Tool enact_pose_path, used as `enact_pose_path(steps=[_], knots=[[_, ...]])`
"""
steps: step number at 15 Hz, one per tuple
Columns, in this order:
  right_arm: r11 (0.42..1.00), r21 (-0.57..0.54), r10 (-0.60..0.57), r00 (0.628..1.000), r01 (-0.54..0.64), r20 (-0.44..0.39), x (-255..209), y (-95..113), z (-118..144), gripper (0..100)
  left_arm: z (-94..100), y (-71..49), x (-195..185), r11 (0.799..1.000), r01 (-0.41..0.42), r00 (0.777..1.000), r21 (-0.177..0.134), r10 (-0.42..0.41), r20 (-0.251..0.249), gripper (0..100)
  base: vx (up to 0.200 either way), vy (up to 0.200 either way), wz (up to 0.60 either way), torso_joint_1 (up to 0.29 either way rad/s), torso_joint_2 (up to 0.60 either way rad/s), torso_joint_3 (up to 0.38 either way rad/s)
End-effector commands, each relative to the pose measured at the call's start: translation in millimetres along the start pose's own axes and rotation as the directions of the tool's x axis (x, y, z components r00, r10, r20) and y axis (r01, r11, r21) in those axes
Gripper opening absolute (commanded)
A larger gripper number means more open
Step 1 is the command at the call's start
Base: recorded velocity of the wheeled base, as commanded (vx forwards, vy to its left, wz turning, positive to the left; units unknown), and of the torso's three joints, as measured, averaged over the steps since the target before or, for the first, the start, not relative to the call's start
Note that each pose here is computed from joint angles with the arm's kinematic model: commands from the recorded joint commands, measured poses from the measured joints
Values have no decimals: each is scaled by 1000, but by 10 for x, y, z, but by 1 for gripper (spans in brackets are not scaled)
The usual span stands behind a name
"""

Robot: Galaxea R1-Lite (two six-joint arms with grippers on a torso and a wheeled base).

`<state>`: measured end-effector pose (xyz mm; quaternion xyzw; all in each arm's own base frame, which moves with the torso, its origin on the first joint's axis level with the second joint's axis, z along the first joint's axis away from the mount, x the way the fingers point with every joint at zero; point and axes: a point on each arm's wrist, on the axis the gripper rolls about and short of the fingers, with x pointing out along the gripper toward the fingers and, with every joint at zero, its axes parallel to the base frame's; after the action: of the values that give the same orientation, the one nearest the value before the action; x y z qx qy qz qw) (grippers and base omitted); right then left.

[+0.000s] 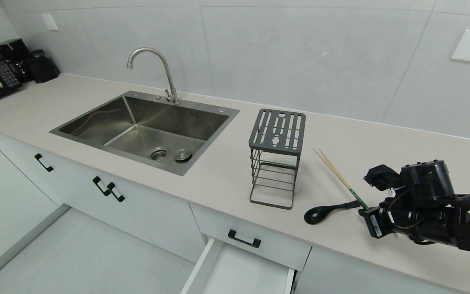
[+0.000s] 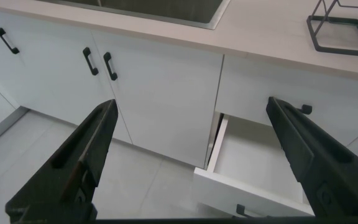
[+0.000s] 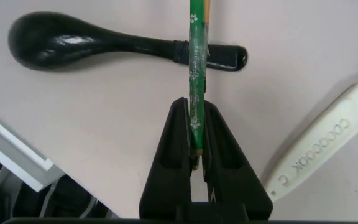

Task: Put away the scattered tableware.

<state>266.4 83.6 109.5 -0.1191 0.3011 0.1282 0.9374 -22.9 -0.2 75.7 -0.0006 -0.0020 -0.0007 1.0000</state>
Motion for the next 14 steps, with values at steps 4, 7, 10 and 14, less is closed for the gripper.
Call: enact_pose_path(steps=[4, 7, 10, 14], knots=[[1000, -3, 21, 995, -20, 101, -592, -10, -105, 0, 2, 0, 1, 1000, 0, 1000, 0, 0, 1, 100, 0, 0, 0, 0, 0, 0], [998, -56, 33, 987, -25, 158, -878, -16, -202, 0, 2, 0, 1, 1000, 0, 1000, 0, 0, 1, 100, 0, 0, 0, 0, 0, 0], [995, -101, 45, 975, -24, 217, -1089, -23, -260, 0, 1, 0, 1, 1000, 0, 1000, 0, 0, -1, 100, 0, 0, 0, 0, 0, 0], [991, -134, 62, 953, -22, 297, -1299, -31, -277, 0, 1, 0, 1, 1000, 0, 1000, 0, 0, -1, 100, 0, 0, 0, 0, 0, 0]])
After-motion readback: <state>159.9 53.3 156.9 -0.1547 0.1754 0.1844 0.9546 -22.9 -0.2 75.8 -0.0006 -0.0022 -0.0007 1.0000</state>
